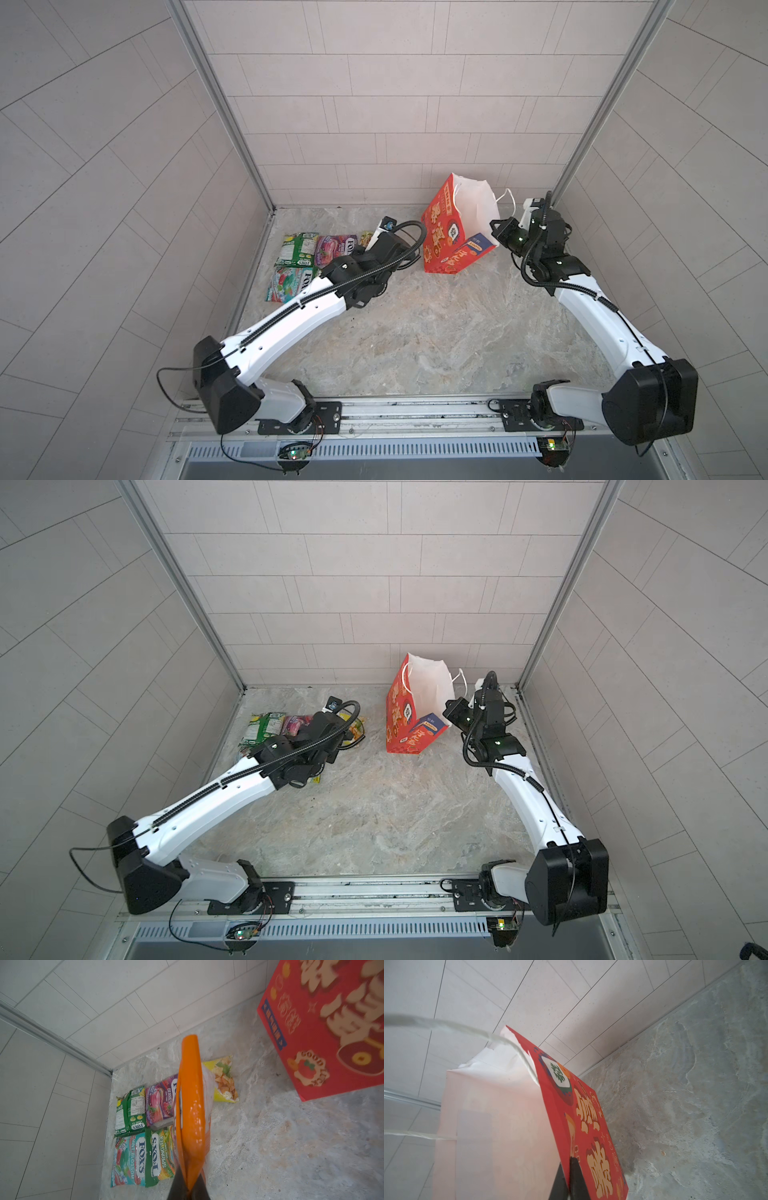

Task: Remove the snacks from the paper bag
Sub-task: 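Carry the orange packet to the other packets while the right gripper lifts the bag upright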

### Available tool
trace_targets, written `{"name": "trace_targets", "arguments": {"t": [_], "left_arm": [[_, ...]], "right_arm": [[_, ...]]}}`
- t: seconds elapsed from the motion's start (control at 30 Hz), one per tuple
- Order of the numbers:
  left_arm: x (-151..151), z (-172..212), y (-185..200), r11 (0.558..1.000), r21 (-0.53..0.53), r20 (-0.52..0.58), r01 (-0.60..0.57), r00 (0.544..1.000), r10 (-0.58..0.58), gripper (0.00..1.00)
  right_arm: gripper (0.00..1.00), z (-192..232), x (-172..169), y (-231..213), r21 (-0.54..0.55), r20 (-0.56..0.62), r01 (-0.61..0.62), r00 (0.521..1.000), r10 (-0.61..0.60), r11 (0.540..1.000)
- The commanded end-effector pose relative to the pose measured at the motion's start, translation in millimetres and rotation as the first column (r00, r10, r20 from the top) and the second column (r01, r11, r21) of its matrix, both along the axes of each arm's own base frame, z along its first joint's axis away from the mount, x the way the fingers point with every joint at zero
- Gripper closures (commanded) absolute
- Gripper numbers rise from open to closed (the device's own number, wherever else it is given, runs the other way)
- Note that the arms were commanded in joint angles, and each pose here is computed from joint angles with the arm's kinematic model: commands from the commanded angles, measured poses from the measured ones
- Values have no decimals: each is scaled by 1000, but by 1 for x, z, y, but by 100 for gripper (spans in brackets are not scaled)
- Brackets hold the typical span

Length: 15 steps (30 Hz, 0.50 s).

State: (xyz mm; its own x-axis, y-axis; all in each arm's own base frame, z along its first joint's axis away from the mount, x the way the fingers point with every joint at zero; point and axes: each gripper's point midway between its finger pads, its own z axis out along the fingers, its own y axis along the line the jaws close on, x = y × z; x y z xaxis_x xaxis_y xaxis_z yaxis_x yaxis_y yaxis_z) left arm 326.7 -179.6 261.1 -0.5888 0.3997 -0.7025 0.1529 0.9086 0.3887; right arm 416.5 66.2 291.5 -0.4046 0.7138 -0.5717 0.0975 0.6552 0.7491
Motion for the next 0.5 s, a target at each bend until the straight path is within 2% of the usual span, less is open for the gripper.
{"name": "trace_targets", "arguments": {"t": [0.0, 0.2, 0.33, 0.47], "left_arm": [[0, -19, 1, 997, 19, -71, -75, 995, 77, 100], [9, -65, -3, 974, 151, -169, -169, 967, 193, 100], [17, -91, -12, 949, 260, -239, -180, 940, 244, 100], [27, -112, -18, 927, 328, -259, -181, 927, 273, 100]], "right_arm": [[100, 10, 6, 1, 162, 15, 32, 999, -35, 986], [100, 2, 14, 9, 168, -13, -13, 1000, 15, 986], [100, -5, 18, 15, 167, -28, -44, 998, 50, 985], [100, -14, 21, 20, 173, -47, -72, 996, 81, 982]]}}
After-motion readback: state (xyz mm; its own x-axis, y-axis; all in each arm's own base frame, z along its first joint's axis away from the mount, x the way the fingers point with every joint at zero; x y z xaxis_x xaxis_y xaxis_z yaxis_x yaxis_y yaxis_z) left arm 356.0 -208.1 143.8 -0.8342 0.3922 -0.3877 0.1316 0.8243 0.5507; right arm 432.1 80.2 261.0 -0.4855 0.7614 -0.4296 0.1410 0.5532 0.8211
